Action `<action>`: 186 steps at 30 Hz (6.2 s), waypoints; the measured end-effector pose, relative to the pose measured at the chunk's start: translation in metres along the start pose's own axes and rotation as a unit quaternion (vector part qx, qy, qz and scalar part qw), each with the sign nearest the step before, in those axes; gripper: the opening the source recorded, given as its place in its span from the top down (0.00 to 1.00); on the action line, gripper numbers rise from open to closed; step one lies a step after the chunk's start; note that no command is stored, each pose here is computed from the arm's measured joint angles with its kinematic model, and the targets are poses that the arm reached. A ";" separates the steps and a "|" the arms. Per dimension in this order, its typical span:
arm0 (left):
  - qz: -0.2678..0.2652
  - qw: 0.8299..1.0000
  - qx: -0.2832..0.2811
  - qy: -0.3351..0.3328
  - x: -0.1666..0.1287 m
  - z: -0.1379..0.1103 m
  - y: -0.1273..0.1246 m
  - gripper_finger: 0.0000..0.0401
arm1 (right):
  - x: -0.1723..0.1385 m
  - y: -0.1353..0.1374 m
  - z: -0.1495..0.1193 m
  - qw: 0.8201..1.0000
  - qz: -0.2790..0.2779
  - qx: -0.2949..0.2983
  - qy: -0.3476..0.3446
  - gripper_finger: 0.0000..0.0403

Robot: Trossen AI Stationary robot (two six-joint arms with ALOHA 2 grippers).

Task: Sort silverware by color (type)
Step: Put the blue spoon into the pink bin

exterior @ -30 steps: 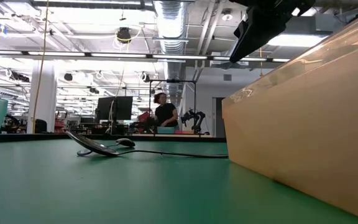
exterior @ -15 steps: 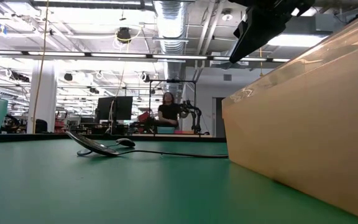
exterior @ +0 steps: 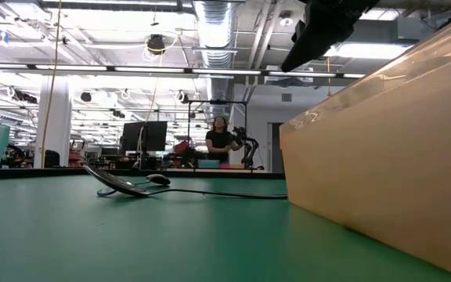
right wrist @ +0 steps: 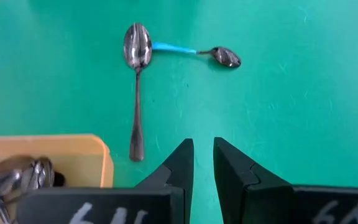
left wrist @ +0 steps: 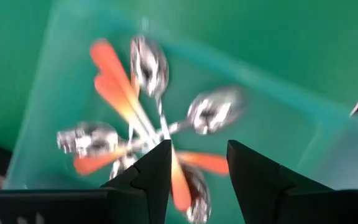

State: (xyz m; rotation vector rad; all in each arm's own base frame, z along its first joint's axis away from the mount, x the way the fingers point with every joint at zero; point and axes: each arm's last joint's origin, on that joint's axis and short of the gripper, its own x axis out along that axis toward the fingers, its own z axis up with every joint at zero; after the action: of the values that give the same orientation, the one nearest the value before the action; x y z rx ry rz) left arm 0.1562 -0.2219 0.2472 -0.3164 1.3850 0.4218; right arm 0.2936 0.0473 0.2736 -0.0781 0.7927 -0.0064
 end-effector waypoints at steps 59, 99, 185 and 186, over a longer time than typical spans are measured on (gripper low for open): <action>0.087 0.924 0.237 -0.286 -0.045 0.131 0.053 0.65 | 0.000 0.000 0.004 1.000 0.002 0.014 -0.022 0.82; -0.137 0.854 0.165 -0.473 0.021 0.110 0.131 0.65 | -0.003 -0.007 0.034 0.984 -0.002 0.020 -0.176 0.82; 0.060 0.987 -0.108 -0.103 0.144 0.193 0.087 0.89 | -0.006 0.102 -0.006 0.986 0.130 0.100 -0.034 0.82; 0.060 0.988 -0.101 -0.104 0.144 0.193 0.086 0.94 | -0.007 0.102 -0.006 0.986 0.131 0.100 -0.034 0.82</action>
State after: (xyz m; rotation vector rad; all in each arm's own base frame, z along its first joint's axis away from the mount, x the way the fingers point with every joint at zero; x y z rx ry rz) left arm 0.3040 -0.0428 0.1392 -0.3455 1.1621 0.6787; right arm 0.2821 0.1491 0.2666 0.2146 0.7257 0.1643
